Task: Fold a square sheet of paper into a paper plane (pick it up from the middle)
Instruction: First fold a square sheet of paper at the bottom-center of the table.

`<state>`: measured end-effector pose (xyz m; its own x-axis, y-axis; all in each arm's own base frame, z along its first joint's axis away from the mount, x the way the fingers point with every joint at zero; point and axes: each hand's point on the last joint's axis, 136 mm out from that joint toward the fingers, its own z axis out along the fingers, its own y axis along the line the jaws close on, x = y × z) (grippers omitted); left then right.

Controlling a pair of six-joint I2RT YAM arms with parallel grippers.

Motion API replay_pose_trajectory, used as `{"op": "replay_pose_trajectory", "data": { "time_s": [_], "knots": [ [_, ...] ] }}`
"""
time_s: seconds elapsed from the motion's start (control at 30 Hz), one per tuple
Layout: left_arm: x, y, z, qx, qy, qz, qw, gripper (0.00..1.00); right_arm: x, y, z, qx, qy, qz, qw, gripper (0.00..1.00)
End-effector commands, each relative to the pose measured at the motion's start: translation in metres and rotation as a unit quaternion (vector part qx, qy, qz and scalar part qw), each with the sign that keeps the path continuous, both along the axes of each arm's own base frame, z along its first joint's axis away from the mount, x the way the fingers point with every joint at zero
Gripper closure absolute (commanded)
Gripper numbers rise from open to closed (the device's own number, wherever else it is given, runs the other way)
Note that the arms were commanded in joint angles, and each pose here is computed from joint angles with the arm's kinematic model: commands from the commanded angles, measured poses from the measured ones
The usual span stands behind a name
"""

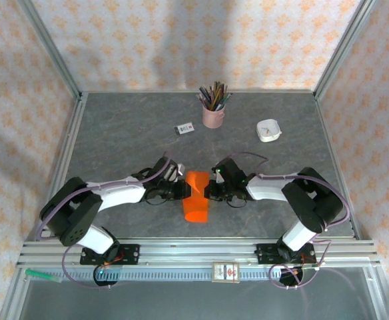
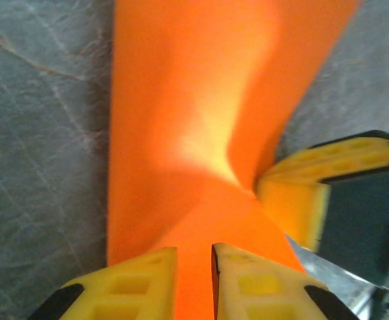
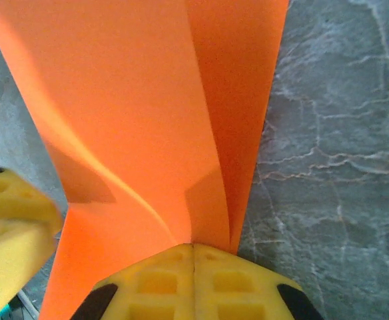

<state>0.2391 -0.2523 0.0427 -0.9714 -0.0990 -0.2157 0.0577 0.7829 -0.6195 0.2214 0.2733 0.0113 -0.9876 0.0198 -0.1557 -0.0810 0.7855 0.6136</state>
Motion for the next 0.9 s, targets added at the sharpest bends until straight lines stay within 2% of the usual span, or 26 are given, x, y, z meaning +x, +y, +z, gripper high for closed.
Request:
{"op": "replay_pose_trajectory", "data": {
  "time_s": [0.0,0.13,0.3,0.43,0.7,0.87],
  "knots": [
    [-0.006,-0.009,0.015,-0.044,0.006,0.0,0.999,0.76,-0.032,-0.066,-0.064,-0.165,0.06,-0.031,0.984,1.0],
    [-0.016,-0.008,0.007,-0.039,0.019,-0.002,0.999,0.76,-0.032,-0.066,-0.064,-0.165,0.061,-0.031,0.984,1.0],
    [-0.027,0.005,-0.024,0.002,0.043,0.0,0.999,0.77,-0.031,-0.065,-0.064,-0.165,0.06,-0.031,0.984,1.0],
    [-0.029,0.014,-0.034,0.02,0.046,0.003,0.999,0.77,-0.032,-0.066,-0.065,-0.166,0.061,-0.031,0.984,1.0],
    [-0.025,-0.001,0.007,-0.033,0.014,0.002,0.999,0.74,-0.033,-0.067,-0.066,-0.169,0.063,-0.032,0.983,1.0],
    [-0.033,-0.012,0.008,-0.056,0.028,-0.009,0.998,0.73,-0.033,-0.068,-0.064,-0.17,0.062,-0.033,0.983,1.0]
  ]
}}
